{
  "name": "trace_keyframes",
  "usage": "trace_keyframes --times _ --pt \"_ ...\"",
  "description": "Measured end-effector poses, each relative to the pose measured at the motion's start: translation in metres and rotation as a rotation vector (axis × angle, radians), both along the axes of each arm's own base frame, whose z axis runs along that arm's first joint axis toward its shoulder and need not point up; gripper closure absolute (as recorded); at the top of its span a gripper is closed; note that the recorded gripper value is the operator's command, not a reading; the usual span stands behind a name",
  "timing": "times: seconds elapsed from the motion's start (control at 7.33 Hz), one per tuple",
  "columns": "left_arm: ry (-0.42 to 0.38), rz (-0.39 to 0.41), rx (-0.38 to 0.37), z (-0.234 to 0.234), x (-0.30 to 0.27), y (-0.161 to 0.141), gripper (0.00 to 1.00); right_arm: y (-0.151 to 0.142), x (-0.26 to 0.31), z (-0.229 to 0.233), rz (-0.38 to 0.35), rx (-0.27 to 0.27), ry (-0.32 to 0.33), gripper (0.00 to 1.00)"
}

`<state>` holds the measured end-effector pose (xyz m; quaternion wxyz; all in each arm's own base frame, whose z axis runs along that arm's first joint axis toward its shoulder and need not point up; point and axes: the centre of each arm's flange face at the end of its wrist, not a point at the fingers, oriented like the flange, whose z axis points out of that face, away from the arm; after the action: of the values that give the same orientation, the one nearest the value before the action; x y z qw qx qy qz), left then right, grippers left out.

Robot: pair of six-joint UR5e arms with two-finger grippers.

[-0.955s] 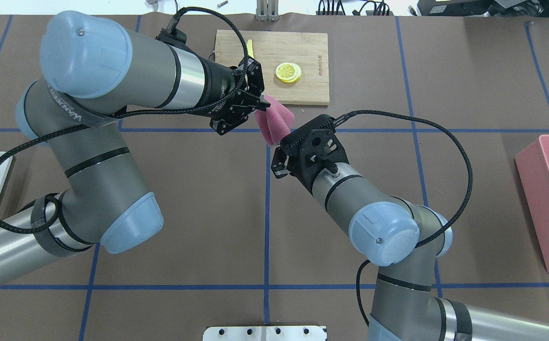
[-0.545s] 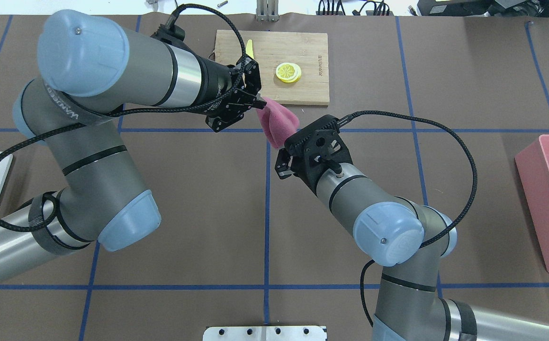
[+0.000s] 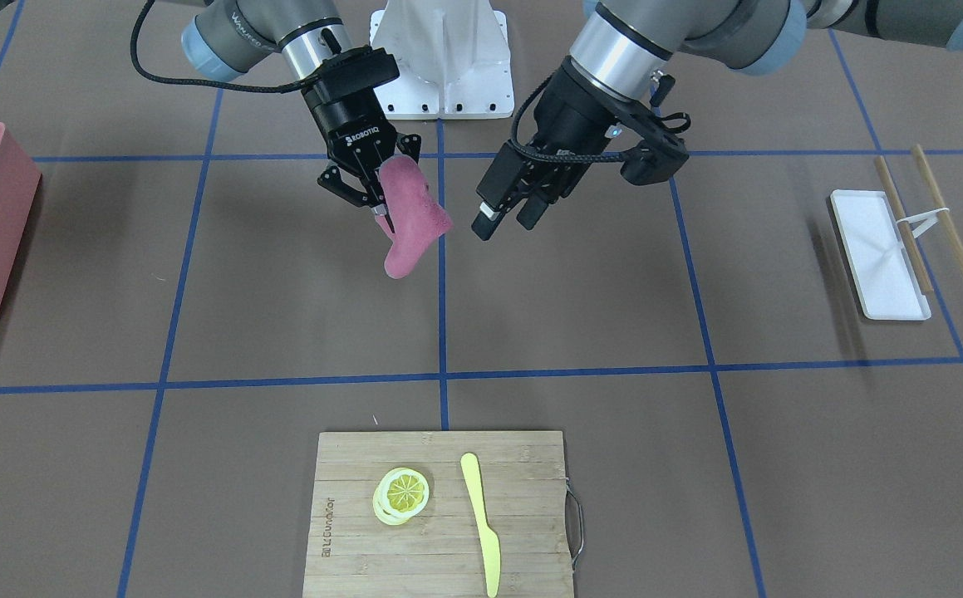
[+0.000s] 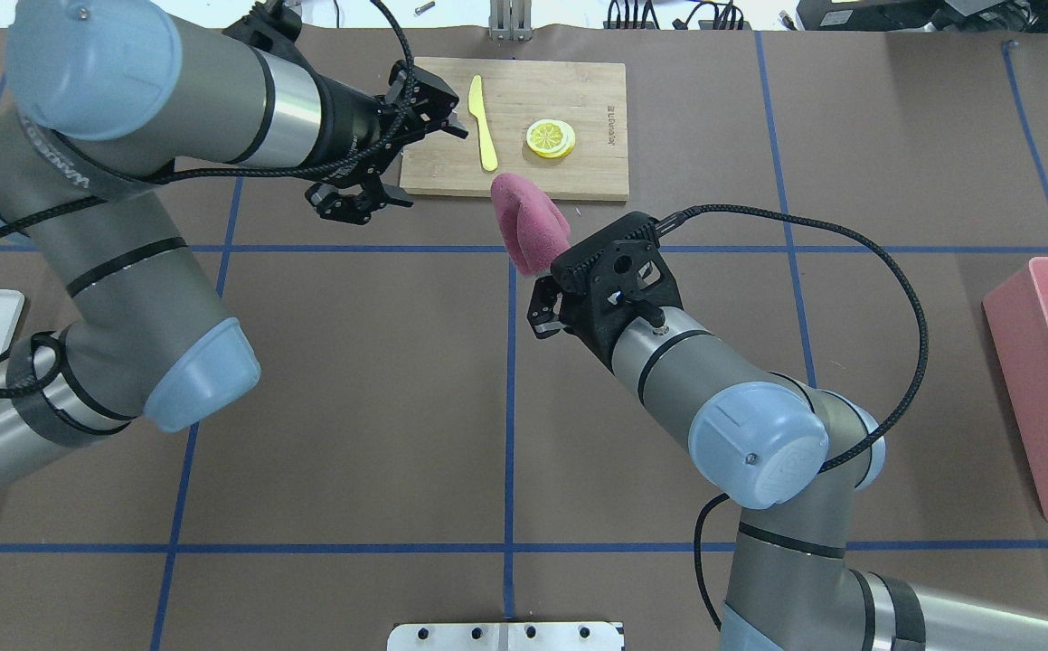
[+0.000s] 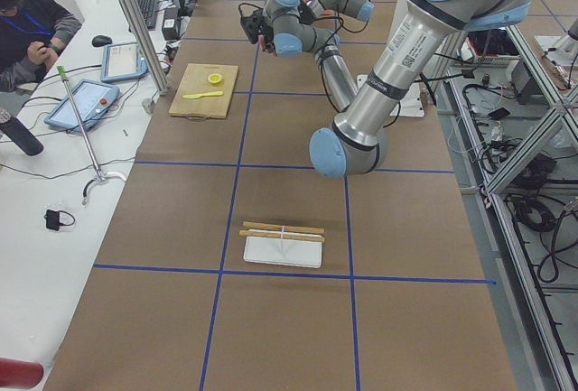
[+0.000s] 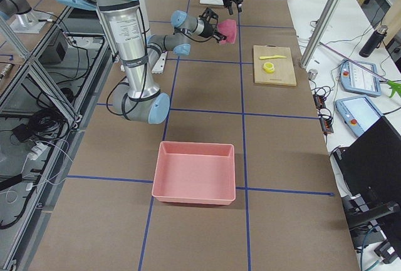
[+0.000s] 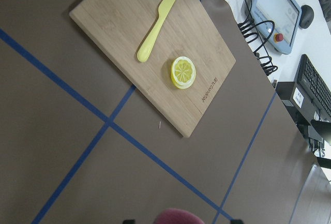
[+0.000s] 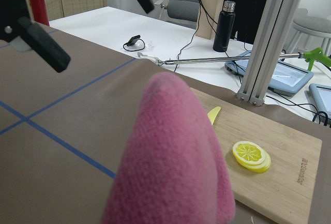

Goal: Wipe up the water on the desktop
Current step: 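Open the left gripper and withdraw it while the right gripper holds the cloth, then carry the pink cloth with the right gripper over to the pink bin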

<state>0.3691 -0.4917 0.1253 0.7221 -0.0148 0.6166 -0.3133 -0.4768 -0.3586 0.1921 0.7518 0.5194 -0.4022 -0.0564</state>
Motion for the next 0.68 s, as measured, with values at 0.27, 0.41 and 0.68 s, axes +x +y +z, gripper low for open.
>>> trace_keyframes --times 0.27,0.41,0.68 --pt "-0.095 0.054 0.074 0.046 -0.03 -0.017 0.01 -0.007 0.005 0.007 0.006 -0.048 -0.018 1.0" --pt "-0.155 0.074 0.137 0.067 -0.043 -0.024 0.01 -0.016 0.011 0.011 -0.002 -0.067 -0.012 1.0" --pt "-0.306 0.116 0.321 0.113 -0.078 -0.04 0.01 -0.042 0.031 0.018 -0.026 -0.103 0.007 1.0"
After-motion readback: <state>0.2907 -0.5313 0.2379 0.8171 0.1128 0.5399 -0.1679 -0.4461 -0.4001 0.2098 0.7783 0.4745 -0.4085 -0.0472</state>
